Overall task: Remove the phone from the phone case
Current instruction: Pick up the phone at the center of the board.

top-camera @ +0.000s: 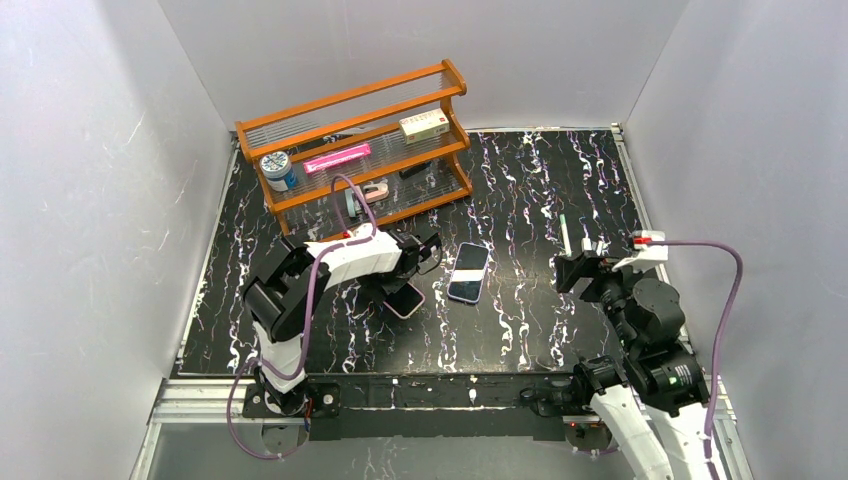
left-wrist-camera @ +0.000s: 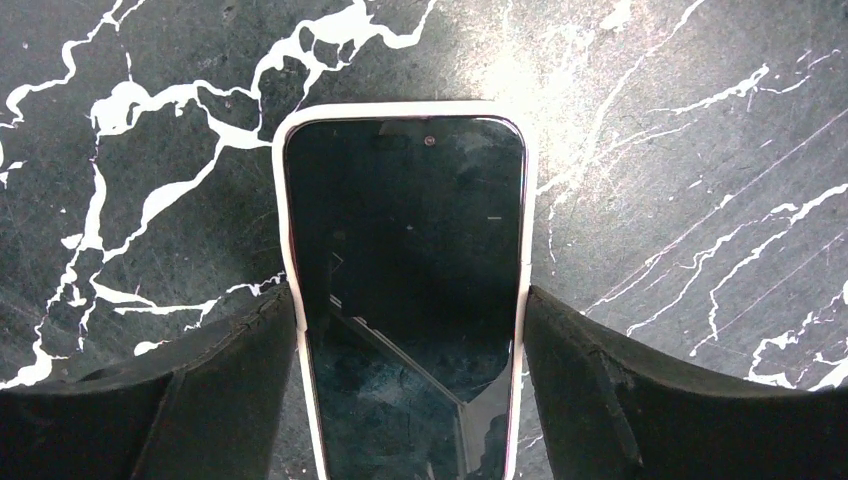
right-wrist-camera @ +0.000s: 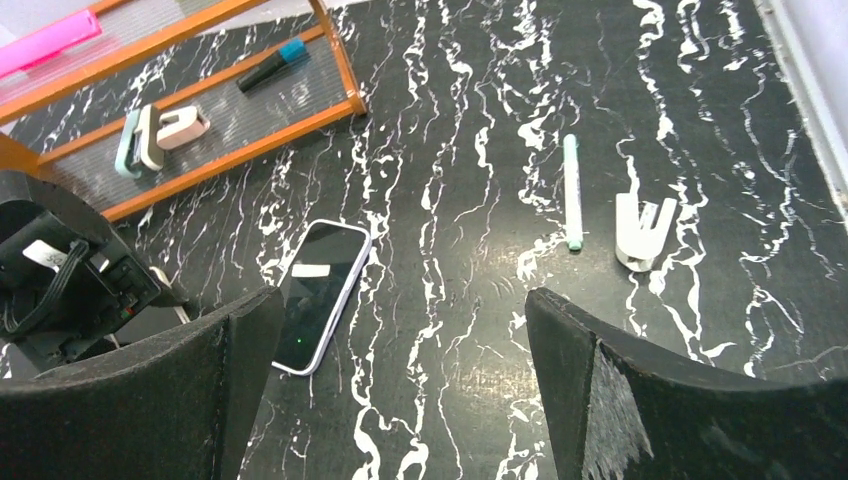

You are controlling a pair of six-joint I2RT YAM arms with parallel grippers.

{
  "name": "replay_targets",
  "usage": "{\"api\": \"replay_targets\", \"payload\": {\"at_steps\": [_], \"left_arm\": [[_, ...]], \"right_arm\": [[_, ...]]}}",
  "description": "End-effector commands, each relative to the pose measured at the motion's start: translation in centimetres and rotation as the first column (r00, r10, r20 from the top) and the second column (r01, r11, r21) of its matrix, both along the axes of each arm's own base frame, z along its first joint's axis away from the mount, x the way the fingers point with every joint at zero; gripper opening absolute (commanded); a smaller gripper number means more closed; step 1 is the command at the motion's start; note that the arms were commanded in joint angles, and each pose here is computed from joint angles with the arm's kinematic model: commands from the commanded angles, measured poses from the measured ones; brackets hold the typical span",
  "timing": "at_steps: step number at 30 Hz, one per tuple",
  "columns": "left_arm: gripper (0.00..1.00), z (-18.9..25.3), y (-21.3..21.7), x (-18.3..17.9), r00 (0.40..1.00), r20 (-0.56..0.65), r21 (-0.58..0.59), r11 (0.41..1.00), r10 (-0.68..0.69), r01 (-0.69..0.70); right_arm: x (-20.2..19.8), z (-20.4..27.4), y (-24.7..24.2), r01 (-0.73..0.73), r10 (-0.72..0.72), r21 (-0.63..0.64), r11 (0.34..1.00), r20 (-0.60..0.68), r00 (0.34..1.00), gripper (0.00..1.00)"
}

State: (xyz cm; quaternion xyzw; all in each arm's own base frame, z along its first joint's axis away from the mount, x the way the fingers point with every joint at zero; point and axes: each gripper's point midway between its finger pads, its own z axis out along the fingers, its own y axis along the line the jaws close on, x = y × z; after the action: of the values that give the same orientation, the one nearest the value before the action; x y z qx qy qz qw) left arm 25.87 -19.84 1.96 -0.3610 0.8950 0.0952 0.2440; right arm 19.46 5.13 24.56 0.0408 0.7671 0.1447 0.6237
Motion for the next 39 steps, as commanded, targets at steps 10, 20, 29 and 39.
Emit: {"api": "replay_targets", "payload": {"at_steps": [10,20,29,39], "left_arm": [[0.13,-0.6,-1.4,-1.8,0.996,-0.013,-0.165,0.982,-0.093,0.09],[0.0,1.5,-3.2,-2.1,0.981,0.045,-0.323,0.927,-0.188,0.192],[0.0,3.8,-3.7,-2.2,0.968,0.108,-0.417,0.874,-0.225,0.25],[0.0,5.9,-5.1,-1.7,0.967,0.174,-0.536,0.806,-0.187,0.252]], "right_arm": [[1.8,-1.4,7.8,-0.325,0.347,0.131,0.937,-0.207,0.915,0.99],[2.0,-6.3,12.9,-0.453,0.561,0.354,0.818,-0.322,0.762,0.98],[2.1,-8.5,18.0,-0.494,0.659,0.463,0.736,-0.322,0.68,0.95],[1.5,-9.9,22.3,-0.562,0.742,0.502,0.657,-0.301,0.598,0.94]]}}
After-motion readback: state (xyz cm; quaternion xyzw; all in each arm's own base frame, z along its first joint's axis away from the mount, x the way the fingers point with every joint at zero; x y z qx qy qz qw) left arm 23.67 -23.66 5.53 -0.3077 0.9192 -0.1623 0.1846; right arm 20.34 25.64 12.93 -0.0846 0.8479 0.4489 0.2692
